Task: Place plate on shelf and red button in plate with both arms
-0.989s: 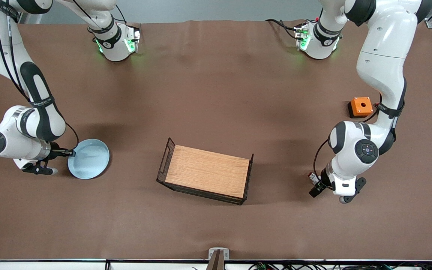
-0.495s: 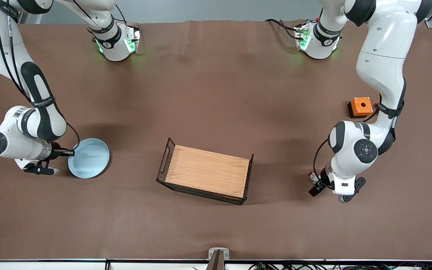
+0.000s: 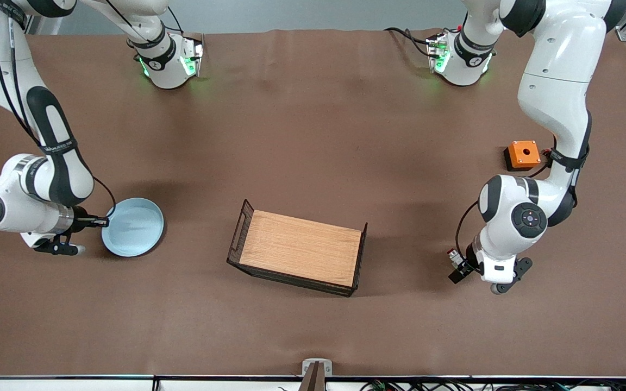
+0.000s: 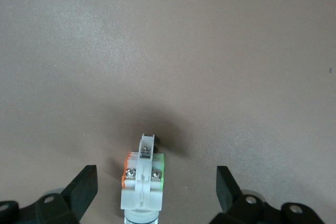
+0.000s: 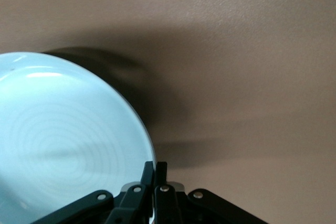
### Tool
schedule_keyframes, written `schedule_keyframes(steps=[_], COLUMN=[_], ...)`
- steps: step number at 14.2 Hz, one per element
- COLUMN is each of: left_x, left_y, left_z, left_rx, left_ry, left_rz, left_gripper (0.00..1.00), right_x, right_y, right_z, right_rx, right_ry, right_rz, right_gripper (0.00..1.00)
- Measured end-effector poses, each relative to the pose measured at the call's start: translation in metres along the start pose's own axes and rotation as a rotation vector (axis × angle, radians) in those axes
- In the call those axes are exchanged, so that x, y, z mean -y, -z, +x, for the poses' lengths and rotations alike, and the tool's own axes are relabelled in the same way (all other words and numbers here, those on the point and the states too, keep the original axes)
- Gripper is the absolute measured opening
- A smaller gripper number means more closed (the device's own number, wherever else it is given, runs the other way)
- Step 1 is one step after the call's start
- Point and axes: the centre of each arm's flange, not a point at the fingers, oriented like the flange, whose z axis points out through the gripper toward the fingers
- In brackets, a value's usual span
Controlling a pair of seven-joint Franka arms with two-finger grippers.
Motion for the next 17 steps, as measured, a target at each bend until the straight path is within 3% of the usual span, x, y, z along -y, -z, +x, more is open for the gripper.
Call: schedule_keyframes(steps=[6, 12, 15, 17], left_x=[-0.004, -0.004, -0.004, -0.004], left_y=[-0.01, -0.009, -0.009, -0.005], left_z=[-0.018, -0.016, -0.016, -0.015], left_rx=[0.006, 0.001, -0.008, -0.003], left_ry=[-0.013, 0.011, -0.006, -0.029], left_rz=[0.031, 0.03, 0.04, 0.083], left_gripper=[0.96, 0.33, 0.34, 0.34], right_x=[0.032, 0.141, 0.207, 0.258], right_y=[0.097, 0.201, 0.256, 0.284], right_z=[-0.036, -0.106, -0.151, -0.174], right_rx=[0.089, 0.15, 0.158, 0.133], right_ry=[0.021, -0.136, -0.321, -0.473], right_rz=[0.049, 0.031, 0.036, 0.024], right_gripper=[0.02, 0.02, 0.02, 0.02])
